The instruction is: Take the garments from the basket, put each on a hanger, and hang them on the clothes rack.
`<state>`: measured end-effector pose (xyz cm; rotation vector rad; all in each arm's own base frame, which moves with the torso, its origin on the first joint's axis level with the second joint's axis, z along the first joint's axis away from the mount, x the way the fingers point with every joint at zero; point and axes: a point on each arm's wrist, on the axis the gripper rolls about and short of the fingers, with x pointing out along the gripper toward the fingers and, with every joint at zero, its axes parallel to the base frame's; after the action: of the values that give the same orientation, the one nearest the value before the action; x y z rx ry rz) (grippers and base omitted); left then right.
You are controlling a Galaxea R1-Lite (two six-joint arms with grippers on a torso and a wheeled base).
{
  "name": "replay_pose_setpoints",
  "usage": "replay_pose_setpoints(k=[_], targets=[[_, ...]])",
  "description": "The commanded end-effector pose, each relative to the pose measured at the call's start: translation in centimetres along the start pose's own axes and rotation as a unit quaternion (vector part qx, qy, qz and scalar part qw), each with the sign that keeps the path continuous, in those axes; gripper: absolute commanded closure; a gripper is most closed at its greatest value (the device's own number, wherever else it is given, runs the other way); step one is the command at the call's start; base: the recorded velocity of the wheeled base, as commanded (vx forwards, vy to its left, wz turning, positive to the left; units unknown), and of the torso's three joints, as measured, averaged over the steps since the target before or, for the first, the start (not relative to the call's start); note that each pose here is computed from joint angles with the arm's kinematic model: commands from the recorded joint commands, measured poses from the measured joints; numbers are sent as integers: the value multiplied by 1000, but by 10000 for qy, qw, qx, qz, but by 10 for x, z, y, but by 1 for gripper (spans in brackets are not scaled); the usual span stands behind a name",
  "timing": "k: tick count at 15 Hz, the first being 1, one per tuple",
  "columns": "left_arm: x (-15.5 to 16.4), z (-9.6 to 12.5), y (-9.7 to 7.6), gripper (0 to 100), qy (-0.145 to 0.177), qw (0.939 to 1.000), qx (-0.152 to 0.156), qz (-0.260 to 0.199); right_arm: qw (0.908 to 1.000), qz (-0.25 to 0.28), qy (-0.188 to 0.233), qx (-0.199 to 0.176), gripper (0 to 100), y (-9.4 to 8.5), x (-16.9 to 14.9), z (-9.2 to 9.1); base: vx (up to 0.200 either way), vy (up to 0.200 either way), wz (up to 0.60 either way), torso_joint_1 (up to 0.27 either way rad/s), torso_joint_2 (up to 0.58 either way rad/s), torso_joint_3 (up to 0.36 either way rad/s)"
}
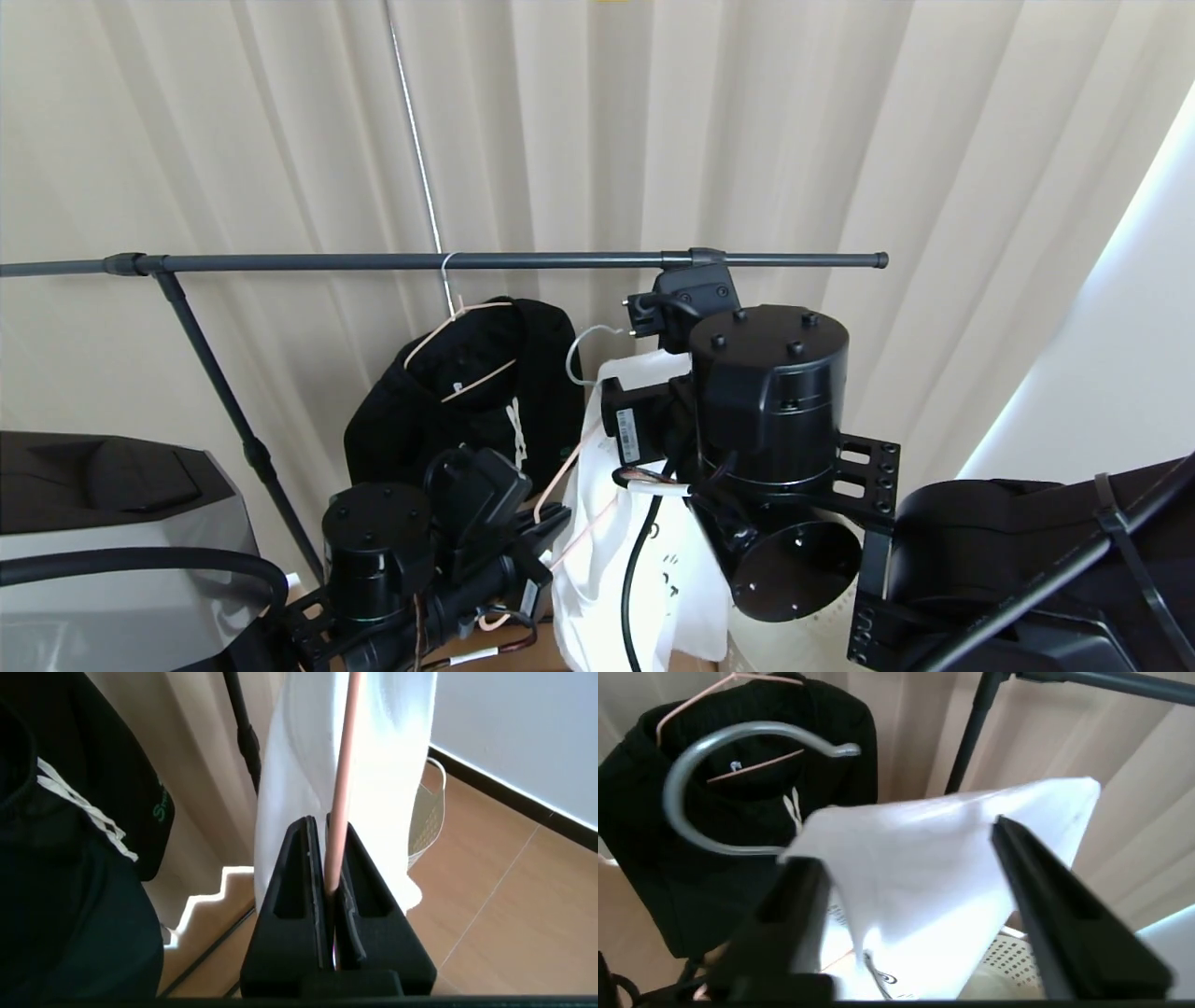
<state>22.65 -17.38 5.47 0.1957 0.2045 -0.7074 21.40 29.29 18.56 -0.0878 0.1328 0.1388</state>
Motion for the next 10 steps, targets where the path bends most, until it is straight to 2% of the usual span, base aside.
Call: replay_pose_setpoints(k=[1,4,8,10], targets=[[-1,0,0,100,-29,10000,2,2,9998,-131,-75,104,0,-12,3,9,0,0,0,0,0,0],[-1,1,1,100,-57,10000,-1,21,9997,-213,-94,112,0,-18,6,12,0,0,0,0,0,0],[0,5,3,100,-260,9996,-11,68,9997,-208,-58,72,0,-17,6,8,0,0,0,0,0,0],[2,7,4,100,-305,9994,-112,86,9999,-128,-12,13,0,-14,2,4,0,0,0,0,0,0]])
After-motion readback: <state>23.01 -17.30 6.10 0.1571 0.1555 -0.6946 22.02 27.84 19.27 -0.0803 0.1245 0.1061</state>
